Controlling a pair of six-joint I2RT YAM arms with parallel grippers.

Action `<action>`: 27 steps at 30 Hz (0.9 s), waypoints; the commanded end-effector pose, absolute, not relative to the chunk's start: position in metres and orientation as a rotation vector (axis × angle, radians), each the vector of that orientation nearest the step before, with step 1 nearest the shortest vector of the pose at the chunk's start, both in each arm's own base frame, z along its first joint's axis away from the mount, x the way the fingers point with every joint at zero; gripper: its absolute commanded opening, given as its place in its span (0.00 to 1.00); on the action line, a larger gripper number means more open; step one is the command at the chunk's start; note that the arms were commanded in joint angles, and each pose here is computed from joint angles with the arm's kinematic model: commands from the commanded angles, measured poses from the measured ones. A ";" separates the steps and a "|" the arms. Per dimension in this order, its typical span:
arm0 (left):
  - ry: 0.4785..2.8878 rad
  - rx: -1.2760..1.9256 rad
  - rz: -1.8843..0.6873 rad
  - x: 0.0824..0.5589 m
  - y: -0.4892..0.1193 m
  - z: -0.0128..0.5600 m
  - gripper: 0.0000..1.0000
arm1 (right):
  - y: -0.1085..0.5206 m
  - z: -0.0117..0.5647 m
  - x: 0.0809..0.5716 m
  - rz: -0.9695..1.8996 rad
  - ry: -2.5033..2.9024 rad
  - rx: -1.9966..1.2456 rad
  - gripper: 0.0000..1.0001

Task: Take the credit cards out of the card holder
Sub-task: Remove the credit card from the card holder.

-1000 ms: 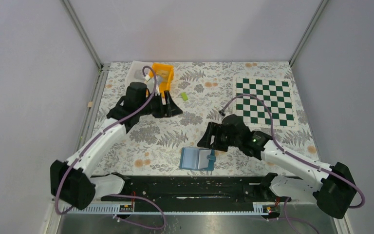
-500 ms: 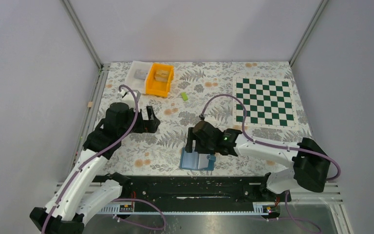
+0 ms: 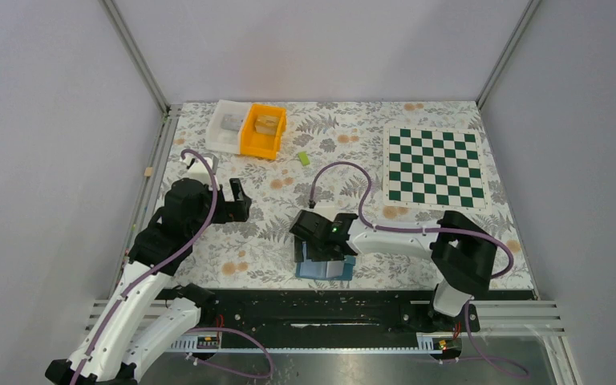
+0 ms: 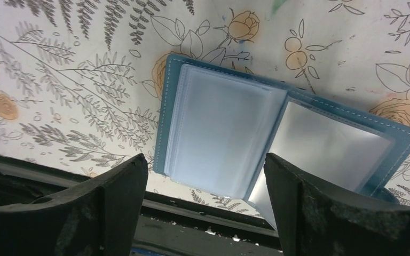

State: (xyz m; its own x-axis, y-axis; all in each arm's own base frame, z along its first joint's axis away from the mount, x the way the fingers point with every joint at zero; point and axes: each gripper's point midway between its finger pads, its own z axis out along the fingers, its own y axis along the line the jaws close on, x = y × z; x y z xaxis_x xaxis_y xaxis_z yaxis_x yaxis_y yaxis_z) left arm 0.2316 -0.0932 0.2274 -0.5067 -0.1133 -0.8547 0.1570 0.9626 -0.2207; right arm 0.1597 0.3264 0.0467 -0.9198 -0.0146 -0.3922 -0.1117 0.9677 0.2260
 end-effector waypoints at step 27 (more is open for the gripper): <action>2.209 0.105 -0.809 0.194 -0.157 0.190 0.87 | 0.295 0.021 0.151 0.257 2.639 -0.246 0.39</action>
